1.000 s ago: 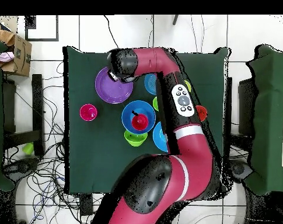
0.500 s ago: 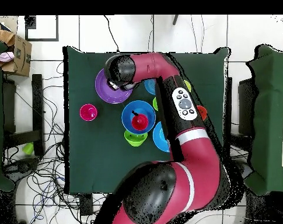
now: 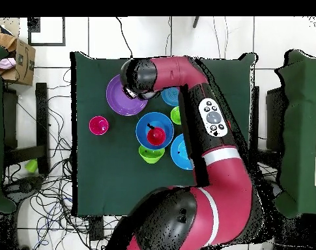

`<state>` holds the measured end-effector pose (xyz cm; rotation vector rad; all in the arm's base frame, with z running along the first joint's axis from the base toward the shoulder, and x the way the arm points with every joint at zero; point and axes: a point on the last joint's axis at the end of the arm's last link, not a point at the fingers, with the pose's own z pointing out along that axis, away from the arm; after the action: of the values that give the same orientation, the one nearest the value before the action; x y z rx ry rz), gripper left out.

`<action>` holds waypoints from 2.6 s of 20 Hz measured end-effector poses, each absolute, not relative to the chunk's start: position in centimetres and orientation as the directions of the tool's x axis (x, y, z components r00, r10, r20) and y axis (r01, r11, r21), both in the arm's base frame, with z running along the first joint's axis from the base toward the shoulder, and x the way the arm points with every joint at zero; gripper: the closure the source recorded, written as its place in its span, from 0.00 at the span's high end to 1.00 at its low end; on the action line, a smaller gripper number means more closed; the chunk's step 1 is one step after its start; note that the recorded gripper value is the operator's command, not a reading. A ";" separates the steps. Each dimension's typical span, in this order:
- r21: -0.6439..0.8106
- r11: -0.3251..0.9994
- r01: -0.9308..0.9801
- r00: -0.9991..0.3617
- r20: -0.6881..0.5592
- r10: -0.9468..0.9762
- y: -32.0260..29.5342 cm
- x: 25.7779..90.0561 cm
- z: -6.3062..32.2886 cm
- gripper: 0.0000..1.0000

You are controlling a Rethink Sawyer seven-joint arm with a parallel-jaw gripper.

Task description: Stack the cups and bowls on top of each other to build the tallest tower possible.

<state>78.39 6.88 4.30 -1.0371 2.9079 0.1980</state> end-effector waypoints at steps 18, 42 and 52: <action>0.097 0.800 -0.592 -0.806 -0.055 -0.589 4.6 77.7 3.1 1.00; 0.091 0.905 -0.414 -0.910 -0.019 -0.415 2.5 78.0 -1.1 1.00; 0.076 0.987 -0.141 -0.988 0.044 -0.145 1.3 77.0 -1.6 1.00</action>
<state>77.05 1.28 -1.64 -0.2289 3.1805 0.1162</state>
